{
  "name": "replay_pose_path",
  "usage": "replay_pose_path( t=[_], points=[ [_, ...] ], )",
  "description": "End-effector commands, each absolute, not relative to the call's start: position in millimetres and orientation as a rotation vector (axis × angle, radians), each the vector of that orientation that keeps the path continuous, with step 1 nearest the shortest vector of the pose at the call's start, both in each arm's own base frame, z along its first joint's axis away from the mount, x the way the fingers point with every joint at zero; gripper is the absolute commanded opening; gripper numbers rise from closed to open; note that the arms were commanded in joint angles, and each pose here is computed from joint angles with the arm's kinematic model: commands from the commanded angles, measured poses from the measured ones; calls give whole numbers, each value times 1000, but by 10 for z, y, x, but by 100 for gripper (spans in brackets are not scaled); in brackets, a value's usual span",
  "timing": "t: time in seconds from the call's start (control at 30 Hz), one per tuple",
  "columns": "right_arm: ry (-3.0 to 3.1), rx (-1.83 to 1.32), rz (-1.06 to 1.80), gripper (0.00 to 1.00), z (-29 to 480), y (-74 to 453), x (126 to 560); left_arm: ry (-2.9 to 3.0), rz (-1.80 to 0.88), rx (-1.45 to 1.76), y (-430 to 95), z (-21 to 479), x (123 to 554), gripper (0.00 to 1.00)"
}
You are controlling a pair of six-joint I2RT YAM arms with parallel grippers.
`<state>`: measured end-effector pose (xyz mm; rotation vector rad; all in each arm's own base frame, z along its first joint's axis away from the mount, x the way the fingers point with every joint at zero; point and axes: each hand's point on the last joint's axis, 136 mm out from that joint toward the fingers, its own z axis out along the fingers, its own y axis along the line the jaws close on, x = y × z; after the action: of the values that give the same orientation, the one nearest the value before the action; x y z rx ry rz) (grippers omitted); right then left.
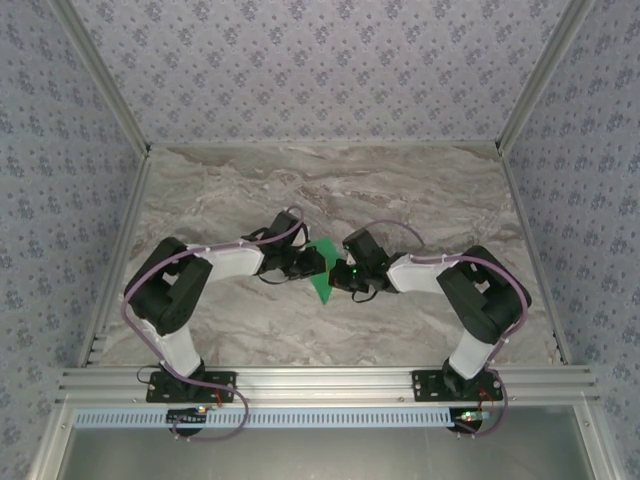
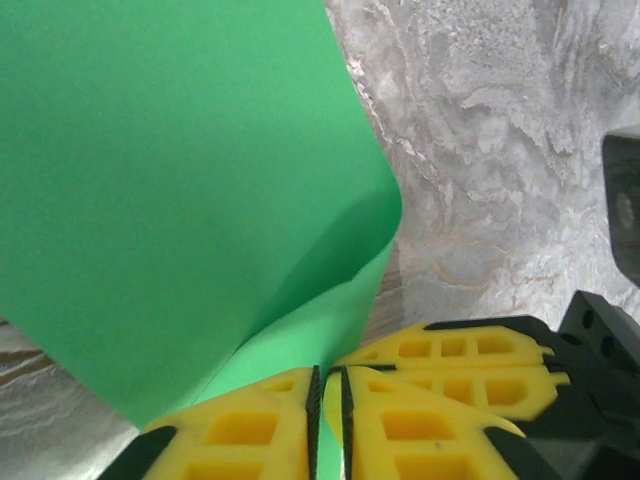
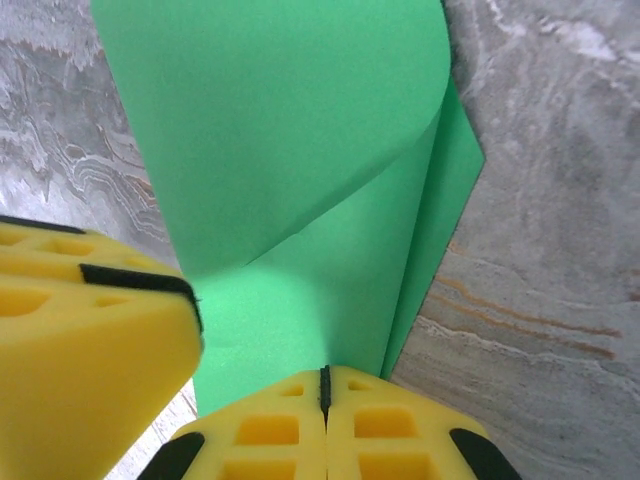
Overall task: Fold a paper plane with a square sheet of paper (pick it up from the middle)
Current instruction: Third fold the triangle at the center of the table.
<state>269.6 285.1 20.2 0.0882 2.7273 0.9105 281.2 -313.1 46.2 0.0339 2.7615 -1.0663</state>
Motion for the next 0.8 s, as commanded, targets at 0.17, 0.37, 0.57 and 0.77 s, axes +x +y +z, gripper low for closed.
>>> replay_pose_path(
  t=[0.17,0.37,0.57,0.77],
  points=[
    [2766,224,792,9,-14,2646,2641,2740,-1019,-104,-2998,423,2789,25],
    [2752,212,818,12,39,2681,2657,2752,-949,-160,-2894,368,2786,38],
    [2743,208,828,14,76,2686,2663,2756,-932,-165,-2876,370,2788,43],
    [2736,210,828,15,98,2670,2672,2732,-882,-170,-2789,434,2804,44]
  ],
)
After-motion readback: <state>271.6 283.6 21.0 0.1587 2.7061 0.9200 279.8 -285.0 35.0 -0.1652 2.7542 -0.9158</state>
